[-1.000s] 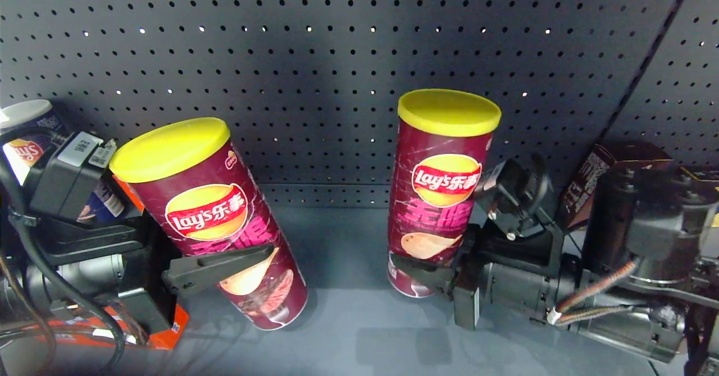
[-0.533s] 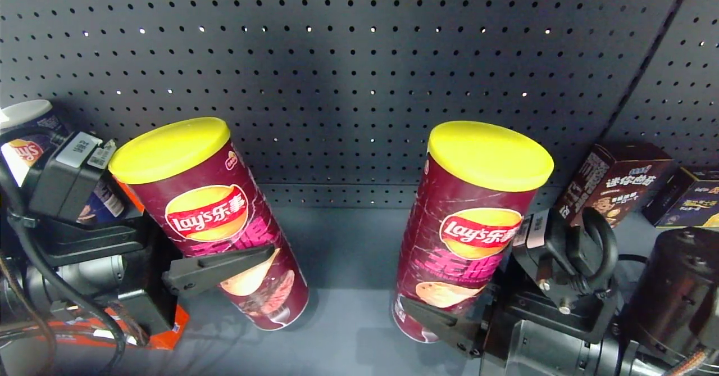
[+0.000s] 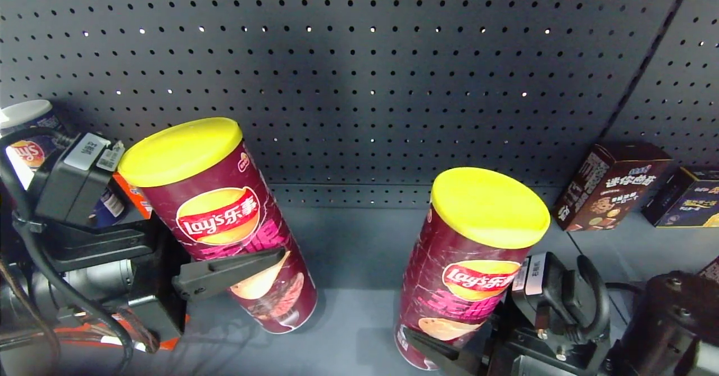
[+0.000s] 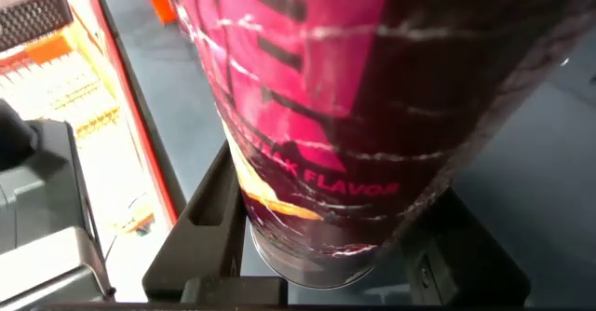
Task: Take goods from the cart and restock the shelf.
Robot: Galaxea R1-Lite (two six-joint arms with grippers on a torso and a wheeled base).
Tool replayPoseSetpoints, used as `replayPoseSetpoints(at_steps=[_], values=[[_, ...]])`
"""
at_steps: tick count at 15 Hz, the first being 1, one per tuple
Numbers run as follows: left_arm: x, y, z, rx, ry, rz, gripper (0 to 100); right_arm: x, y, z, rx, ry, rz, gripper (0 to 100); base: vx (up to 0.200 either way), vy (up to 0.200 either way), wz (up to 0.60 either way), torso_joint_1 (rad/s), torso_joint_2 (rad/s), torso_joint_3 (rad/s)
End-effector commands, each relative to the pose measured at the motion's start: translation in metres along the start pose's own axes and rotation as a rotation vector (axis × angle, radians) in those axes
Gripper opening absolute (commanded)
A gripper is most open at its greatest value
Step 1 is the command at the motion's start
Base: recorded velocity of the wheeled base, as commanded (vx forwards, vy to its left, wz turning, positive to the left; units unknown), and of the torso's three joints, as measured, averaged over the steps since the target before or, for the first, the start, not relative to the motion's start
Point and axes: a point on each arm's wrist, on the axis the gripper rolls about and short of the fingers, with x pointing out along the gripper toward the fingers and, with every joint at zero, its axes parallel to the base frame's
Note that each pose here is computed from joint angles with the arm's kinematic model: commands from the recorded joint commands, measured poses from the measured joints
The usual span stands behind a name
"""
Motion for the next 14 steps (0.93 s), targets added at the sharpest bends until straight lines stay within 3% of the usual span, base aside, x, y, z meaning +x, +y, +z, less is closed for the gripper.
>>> replayPoseSetpoints(at_steps=[1, 14], values=[[0.0, 0.0, -0.001, -0.005, 0.004, -0.004, 0, 0.006, 0.001, -0.013, 0.0, 0.051, 0.008, 0, 0.0, 0.0, 0.0, 0.0, 0.0, 0.0], [0.0, 0.001, -0.003, -0.009, 0.009, 0.013, 0, 0.006, 0.002, -0.028, -0.001, 0.072, 0.072, 0, 0.0, 0.0, 0.0, 0.0, 0.0, 0.0]])
